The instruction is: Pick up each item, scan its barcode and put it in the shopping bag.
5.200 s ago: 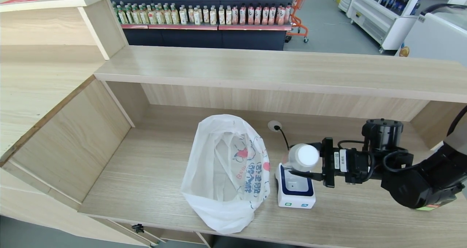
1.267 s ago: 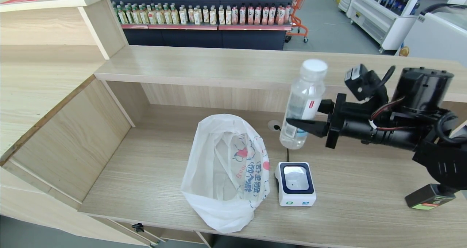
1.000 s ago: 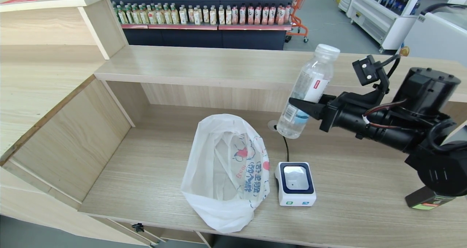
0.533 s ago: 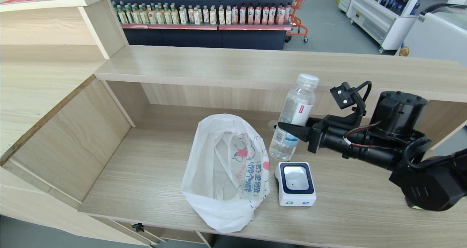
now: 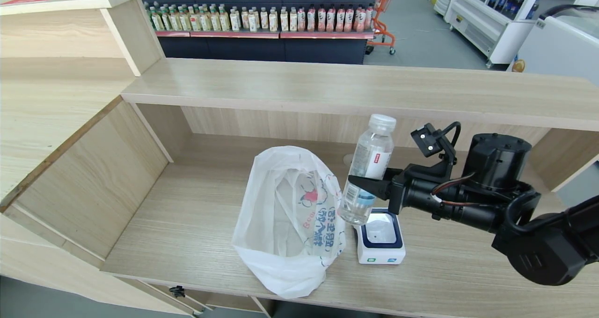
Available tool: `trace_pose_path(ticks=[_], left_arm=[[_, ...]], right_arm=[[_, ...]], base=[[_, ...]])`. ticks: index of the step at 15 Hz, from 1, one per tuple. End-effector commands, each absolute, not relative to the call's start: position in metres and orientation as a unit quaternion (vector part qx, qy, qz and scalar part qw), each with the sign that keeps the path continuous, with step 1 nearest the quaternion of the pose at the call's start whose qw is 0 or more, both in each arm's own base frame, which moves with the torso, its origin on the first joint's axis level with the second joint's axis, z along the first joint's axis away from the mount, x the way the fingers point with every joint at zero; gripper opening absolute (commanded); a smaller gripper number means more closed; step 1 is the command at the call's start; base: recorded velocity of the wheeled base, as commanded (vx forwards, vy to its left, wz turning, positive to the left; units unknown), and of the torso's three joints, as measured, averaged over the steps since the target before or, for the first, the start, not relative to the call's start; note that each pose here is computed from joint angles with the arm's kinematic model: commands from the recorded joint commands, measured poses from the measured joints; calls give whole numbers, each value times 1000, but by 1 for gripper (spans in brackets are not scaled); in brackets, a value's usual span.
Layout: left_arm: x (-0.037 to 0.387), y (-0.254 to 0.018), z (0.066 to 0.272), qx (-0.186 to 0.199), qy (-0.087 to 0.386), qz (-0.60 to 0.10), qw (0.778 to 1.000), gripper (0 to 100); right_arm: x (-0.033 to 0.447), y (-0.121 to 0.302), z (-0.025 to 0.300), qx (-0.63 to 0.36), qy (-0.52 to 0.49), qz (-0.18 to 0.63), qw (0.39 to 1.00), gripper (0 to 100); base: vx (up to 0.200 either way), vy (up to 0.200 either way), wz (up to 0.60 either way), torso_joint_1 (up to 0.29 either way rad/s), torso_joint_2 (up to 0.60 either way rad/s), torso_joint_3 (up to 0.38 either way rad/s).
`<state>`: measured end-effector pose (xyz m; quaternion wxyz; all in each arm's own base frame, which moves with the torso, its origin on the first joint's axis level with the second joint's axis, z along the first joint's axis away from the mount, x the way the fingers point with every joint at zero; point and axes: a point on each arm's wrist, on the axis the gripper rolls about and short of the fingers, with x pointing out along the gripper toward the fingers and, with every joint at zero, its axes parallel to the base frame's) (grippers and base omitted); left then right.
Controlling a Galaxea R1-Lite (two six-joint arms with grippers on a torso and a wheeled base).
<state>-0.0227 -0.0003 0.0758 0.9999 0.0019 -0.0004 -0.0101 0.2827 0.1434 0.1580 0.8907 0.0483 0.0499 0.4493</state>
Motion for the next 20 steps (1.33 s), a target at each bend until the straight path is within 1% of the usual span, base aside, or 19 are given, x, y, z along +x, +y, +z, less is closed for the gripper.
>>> trace_pose_path(ticks=[1, 4, 8, 10, 13, 20], left_arm=[[-23, 0, 76, 1, -1, -10, 1000, 100], [-23, 0, 76, 2, -1, -10, 1000, 100], [-23, 0, 76, 2, -1, -10, 1000, 100], [-23, 0, 76, 2, -1, -10, 1000, 100], [-23, 0, 76, 0, -1, -10, 1000, 100], [-23, 0, 76, 1, -1, -10, 1000, 100]], right_arm=[[287, 146, 153, 48, 55, 451, 889, 0], [288, 151, 151, 47, 58, 468, 881, 0], [301, 156, 140, 45, 68, 467, 881, 0], [311, 160, 131, 38, 58, 466, 882, 0], [327, 162, 107, 9, 32, 463, 885, 0], [356, 176, 83, -6, 9, 465, 885, 0]], base=[[0, 200, 0, -2, 7, 2], [0, 200, 0, -3, 1, 4], [0, 200, 0, 2, 6, 4], [0, 0, 0, 0, 0, 0], [0, 0, 0, 0, 0, 0], [0, 0, 0, 0, 0, 0]])
